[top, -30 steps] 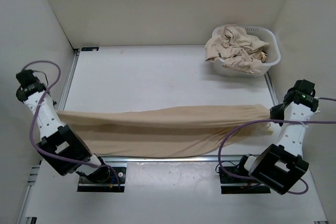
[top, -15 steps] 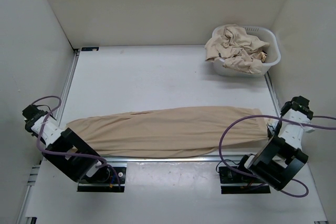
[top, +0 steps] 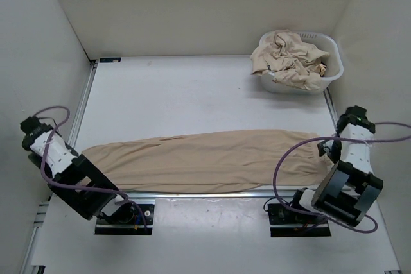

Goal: Fold and stack the trousers
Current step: Fold the trousers

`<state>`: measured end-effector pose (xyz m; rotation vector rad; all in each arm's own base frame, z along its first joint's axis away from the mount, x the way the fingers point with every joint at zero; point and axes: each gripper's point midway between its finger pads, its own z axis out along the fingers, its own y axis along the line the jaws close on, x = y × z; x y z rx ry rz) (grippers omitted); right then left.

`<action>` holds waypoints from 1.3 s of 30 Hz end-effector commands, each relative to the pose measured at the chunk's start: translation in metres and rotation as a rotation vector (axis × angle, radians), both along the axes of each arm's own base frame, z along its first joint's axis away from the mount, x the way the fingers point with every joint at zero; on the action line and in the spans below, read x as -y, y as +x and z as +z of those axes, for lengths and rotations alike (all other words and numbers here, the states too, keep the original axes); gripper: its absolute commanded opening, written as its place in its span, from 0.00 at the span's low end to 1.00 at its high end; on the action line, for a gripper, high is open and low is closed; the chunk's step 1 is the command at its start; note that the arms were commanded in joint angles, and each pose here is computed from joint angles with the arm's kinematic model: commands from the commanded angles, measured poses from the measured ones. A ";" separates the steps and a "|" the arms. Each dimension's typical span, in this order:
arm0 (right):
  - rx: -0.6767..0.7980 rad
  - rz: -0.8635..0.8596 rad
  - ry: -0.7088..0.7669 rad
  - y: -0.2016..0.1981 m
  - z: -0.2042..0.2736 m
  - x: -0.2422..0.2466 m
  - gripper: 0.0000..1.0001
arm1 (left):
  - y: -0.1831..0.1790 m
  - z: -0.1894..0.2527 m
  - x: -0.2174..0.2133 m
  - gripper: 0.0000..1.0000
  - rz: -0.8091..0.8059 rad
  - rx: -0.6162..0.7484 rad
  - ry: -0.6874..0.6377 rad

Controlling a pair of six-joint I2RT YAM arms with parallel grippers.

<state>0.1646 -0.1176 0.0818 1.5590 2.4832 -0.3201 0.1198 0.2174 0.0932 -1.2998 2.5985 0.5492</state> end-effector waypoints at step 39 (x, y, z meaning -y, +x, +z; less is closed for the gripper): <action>0.001 0.311 -0.101 0.109 0.008 -0.036 0.88 | 0.151 -0.088 0.104 0.61 -0.647 -0.198 -0.100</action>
